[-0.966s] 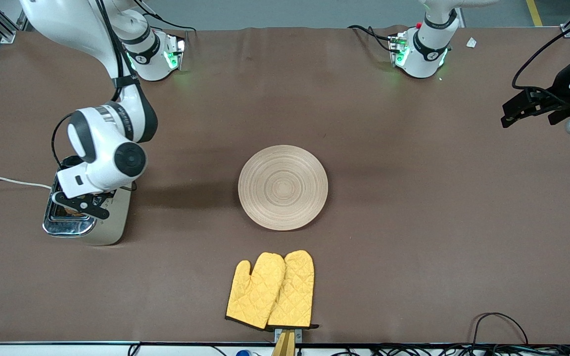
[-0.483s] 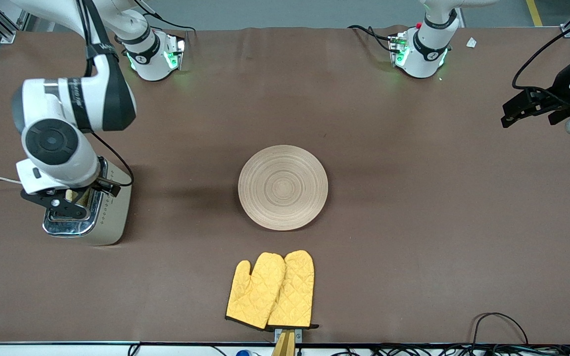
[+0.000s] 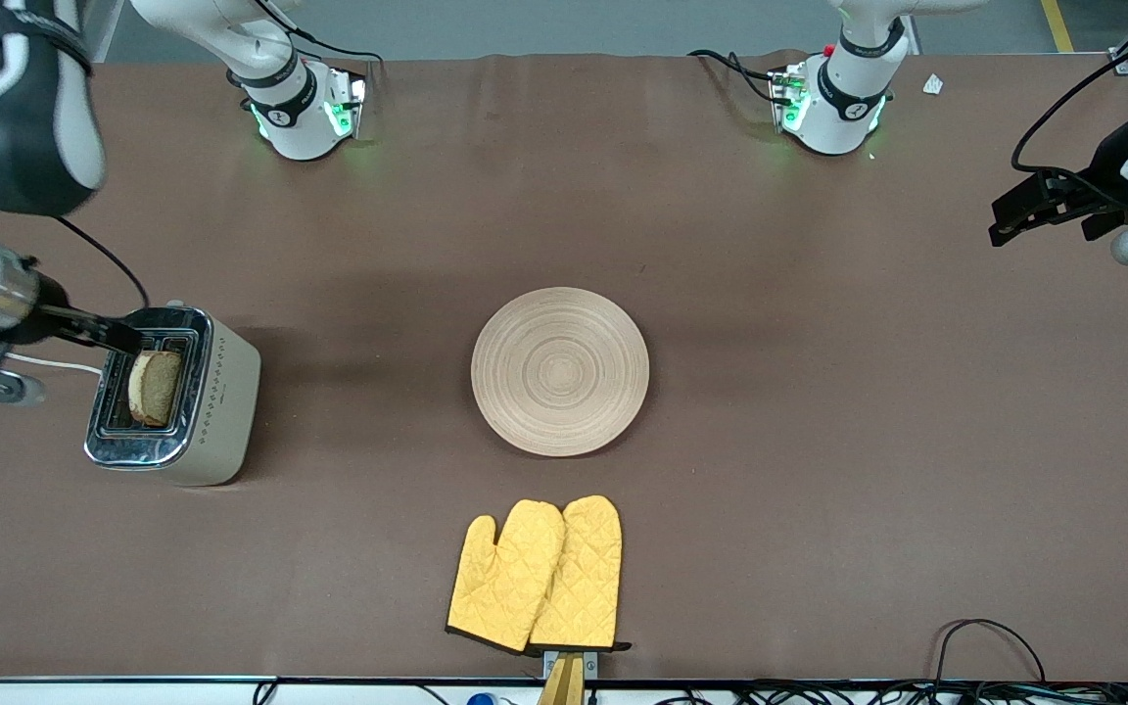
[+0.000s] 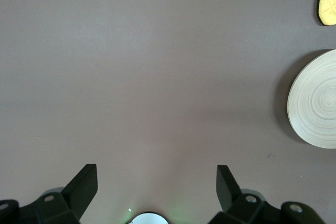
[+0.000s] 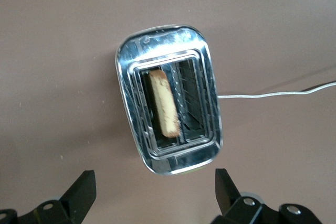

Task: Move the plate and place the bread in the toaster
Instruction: 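Lower the bread into the toaster slot with the right gripper, then open the right gripper and draw it back from the toaster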

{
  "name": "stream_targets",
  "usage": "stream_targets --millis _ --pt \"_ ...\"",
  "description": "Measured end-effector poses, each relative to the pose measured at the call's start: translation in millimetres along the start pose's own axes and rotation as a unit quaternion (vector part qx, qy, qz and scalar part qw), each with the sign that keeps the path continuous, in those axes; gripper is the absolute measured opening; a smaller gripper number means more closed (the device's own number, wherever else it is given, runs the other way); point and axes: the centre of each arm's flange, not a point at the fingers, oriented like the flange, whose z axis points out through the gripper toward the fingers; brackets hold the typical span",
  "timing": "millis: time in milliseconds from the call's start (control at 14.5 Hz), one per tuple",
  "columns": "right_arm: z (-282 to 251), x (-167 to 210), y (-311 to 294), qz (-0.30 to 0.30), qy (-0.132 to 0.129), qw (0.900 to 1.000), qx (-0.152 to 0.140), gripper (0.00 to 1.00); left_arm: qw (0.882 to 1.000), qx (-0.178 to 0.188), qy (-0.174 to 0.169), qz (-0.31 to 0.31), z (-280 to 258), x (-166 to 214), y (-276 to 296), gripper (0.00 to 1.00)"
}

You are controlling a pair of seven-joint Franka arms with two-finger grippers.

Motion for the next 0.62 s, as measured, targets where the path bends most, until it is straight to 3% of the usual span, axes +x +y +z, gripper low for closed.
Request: stream_targets --millis 207,621 --pt "-30 -25 43 -0.038 -0.006 0.999 0.035 1.0 1.0 0.0 0.0 0.0 0 0 0 1.0" --pt "-54 -46 61 -0.084 -0.001 0.995 0.045 1.0 1.0 0.0 0.003 0.003 0 -3 4 1.0"
